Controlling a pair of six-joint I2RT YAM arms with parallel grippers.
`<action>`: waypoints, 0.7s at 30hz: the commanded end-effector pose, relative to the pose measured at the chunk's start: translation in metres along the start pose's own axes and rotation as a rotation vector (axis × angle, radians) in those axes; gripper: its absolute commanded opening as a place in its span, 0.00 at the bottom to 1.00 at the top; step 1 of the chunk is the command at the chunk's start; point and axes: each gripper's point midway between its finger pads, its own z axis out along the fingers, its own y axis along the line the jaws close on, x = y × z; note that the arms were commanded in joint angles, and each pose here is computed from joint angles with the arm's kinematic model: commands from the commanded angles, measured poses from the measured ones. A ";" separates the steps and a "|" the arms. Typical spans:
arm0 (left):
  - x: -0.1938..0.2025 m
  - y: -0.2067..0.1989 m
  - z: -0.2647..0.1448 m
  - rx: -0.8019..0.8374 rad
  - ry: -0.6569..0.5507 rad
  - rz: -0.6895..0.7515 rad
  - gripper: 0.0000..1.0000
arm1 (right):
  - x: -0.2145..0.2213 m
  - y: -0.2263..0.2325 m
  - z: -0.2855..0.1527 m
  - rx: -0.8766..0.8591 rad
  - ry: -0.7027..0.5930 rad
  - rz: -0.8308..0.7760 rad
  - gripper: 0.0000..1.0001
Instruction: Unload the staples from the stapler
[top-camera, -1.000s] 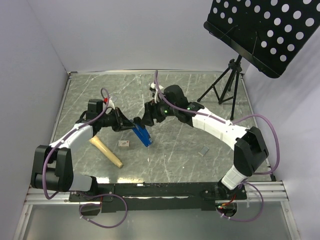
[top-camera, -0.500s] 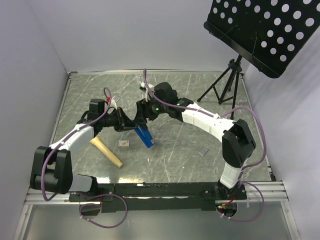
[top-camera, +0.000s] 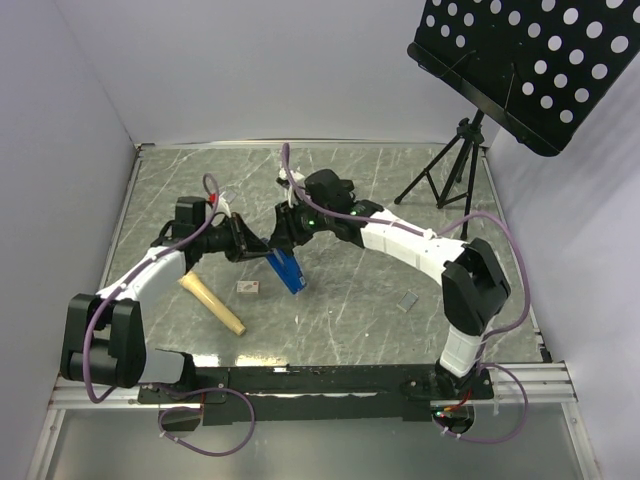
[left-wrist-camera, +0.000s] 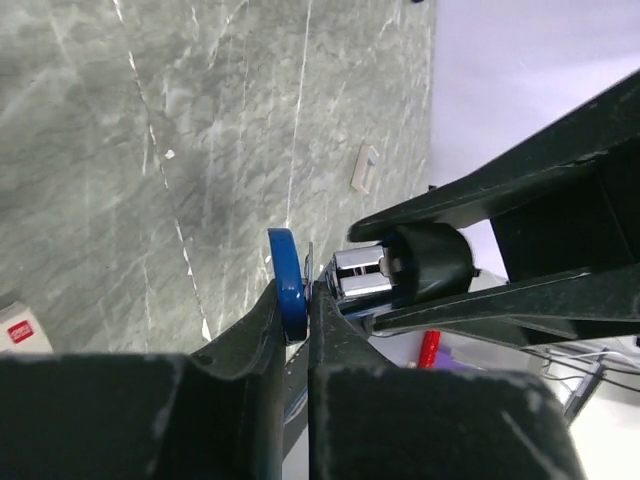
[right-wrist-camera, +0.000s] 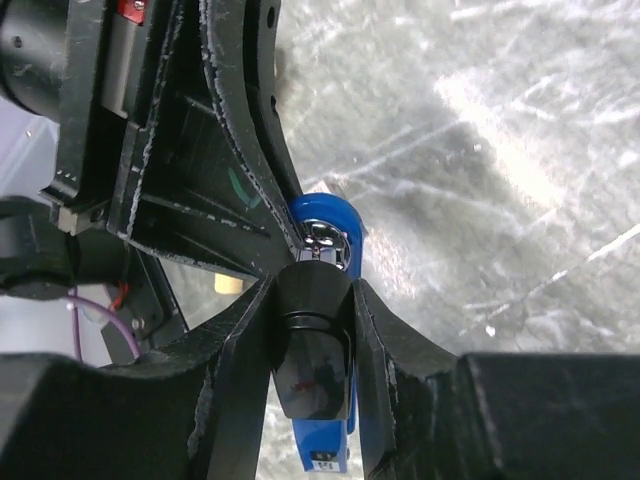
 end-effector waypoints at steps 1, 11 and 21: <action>-0.035 0.005 -0.028 0.007 -0.101 -0.049 0.01 | -0.036 -0.002 -0.042 0.057 -0.161 -0.033 0.07; -0.058 0.009 -0.044 -0.055 -0.216 -0.038 0.01 | 0.023 -0.019 -0.059 0.072 -0.110 -0.027 0.10; -0.073 -0.011 -0.060 -0.023 -0.276 -0.059 0.01 | 0.086 -0.030 -0.070 0.088 -0.024 -0.019 0.26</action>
